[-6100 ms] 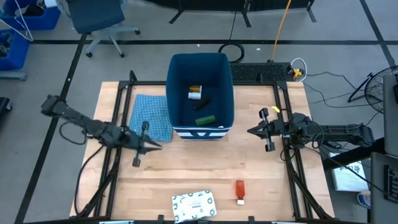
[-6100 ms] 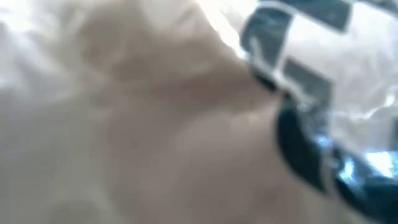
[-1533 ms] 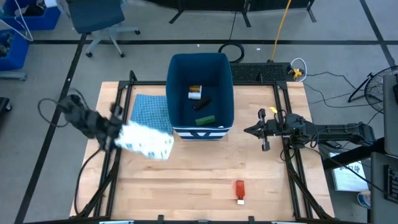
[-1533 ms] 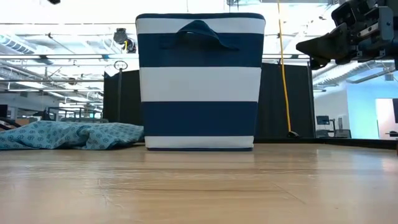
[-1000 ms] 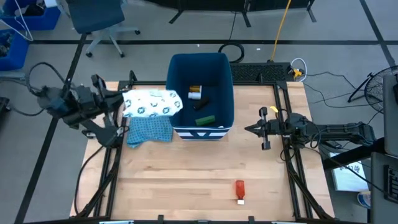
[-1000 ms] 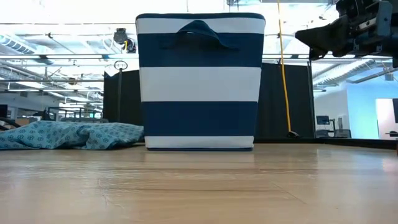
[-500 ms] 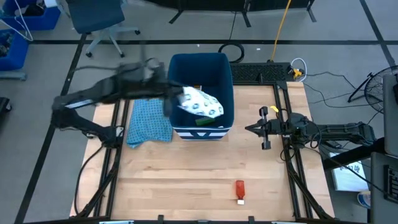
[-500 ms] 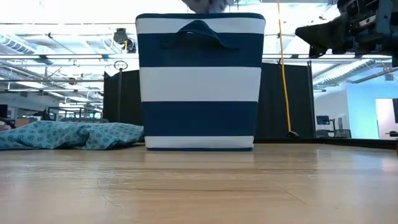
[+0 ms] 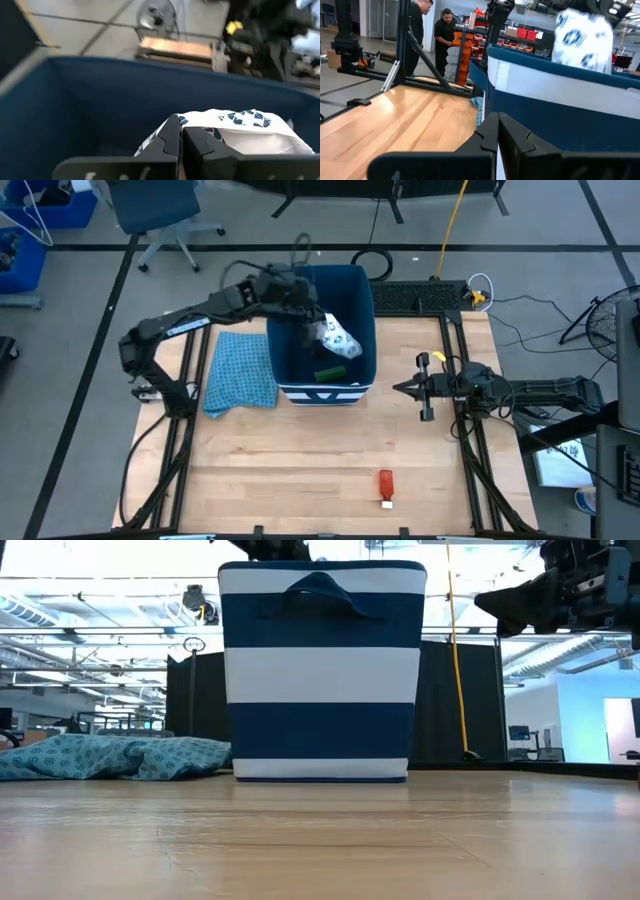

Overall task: Pick & place medical supplies in basket/bin
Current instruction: Put the white mailer bag into the blue bin

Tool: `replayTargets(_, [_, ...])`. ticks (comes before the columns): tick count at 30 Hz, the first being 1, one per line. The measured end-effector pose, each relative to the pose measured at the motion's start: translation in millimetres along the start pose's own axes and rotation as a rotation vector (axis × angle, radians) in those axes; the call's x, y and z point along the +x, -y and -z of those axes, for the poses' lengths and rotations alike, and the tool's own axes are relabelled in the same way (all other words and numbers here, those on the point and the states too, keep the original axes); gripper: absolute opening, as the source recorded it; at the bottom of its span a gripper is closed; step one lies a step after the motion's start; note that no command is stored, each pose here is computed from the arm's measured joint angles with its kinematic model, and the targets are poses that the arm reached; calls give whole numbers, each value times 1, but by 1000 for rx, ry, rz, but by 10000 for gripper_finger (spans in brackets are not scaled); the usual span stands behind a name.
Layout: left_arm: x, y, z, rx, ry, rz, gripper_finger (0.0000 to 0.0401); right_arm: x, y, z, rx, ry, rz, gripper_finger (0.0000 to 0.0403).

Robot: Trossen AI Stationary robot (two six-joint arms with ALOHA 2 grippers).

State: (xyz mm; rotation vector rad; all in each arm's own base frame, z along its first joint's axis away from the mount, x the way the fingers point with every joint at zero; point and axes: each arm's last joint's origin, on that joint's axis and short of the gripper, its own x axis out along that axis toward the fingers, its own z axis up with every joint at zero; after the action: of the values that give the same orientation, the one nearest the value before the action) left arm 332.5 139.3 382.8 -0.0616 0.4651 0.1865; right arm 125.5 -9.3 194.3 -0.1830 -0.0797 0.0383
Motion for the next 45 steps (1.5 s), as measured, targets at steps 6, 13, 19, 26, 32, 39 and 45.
replayTargets(6, [42, -1, 21, 33, -102, 54, 0, 0, 0, 2, 13, -16, -3, 0])
replayTargets(13, [71, 9, 44, 72, -236, 72, 0, 0, 0, 2, 32, -20, -3, 0])
replayTargets(19, [77, 11, 58, 55, -349, 62, 0, 0, 0, 3, 70, -26, -4, 0])
replayTargets(26, [81, 10, 64, 5, -388, 71, 0, 0, -1, 3, 87, -29, -7, 0])
replayTargets(32, [83, 6, 67, -14, -406, 62, 0, 0, -1, 3, 82, -28, -7, 0])
replayTargets(39, [123, 19, 111, 29, -588, 120, 0, 0, 0, 2, 50, -21, -5, 0])
replayTargets(45, [148, 19, 138, 5, -678, 134, 0, 0, 0, 2, 36, -21, -5, 0])
